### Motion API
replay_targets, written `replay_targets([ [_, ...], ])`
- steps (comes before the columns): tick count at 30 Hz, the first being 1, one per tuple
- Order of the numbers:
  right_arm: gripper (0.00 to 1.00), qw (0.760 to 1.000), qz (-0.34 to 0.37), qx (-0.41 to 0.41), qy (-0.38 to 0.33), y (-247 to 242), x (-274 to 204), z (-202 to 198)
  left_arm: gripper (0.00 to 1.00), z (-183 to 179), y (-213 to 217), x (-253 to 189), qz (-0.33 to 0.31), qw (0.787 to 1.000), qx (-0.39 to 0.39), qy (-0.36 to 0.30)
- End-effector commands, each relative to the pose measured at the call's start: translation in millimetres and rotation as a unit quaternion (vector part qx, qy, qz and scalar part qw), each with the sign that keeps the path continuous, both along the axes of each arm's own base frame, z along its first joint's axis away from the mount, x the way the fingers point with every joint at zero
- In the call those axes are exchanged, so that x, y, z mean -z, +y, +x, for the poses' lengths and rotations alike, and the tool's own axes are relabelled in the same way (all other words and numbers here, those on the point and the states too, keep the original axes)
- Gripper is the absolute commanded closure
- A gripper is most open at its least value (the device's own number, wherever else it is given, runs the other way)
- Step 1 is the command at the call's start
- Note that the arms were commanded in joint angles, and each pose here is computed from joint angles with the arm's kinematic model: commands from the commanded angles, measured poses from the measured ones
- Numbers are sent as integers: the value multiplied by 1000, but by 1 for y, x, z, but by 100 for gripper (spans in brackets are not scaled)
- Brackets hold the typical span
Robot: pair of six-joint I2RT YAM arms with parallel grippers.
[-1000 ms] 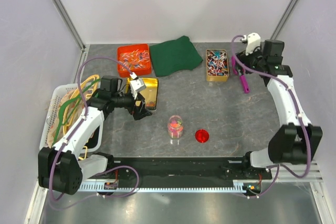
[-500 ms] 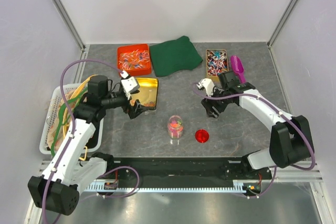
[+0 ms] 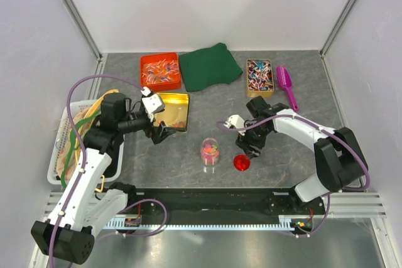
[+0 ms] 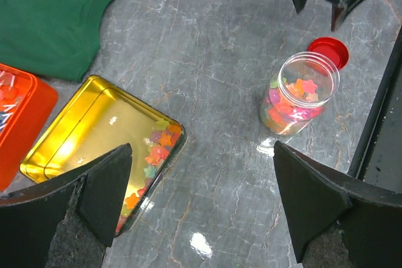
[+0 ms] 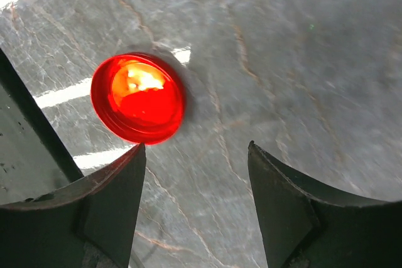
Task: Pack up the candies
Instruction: Pick up the bottle lid at the center of the board.
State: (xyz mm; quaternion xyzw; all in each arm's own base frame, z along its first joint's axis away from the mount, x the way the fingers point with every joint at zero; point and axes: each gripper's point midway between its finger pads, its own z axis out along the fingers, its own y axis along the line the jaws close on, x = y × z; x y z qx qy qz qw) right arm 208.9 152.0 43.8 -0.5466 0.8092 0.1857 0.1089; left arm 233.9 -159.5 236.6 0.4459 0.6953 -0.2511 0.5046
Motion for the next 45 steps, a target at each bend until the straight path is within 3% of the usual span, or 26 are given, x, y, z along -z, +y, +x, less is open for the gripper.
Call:
replay_targets([
  [1, 28, 1000, -13, -16, 8, 7, 11, -6, 0, 1, 0, -1, -4, 1000, -5, -9],
  [16, 31, 998, -56, 1, -22, 14, 39, 4, 0, 3, 1, 6, -5, 1000, -12, -7],
  [19, 41, 998, -53, 4, -30, 16, 39, 7, 0, 4, 2, 7, -4, 1000, -13, -6],
  [20, 59, 998, -52, 6, -31, 18, 38, 8, 0, 4, 2, 7, -4, 1000, -14, -6],
  [23, 79, 998, -46, 7, -36, 19, 34, 10, 0, 5, 2, 8, -4, 1000, -14, -6],
  [26, 81, 999, -33, -3, -26, 24, 31, 4, 0, 6, 2, 6, -4, 1000, -15, -7],
  [31, 100, 999, -46, -9, -19, 22, 35, 2, 0, 7, 2, 5, -5, 1000, -16, -8],
  [37, 100, 994, -65, 37, -82, 15, 23, 30, 0, 9, -1, -3, -11, 1000, -9, -21],
  [45, 100, 986, -11, 89, -138, 17, -34, 63, 0, 31, -2, -29, -17, 996, -22, -82],
])
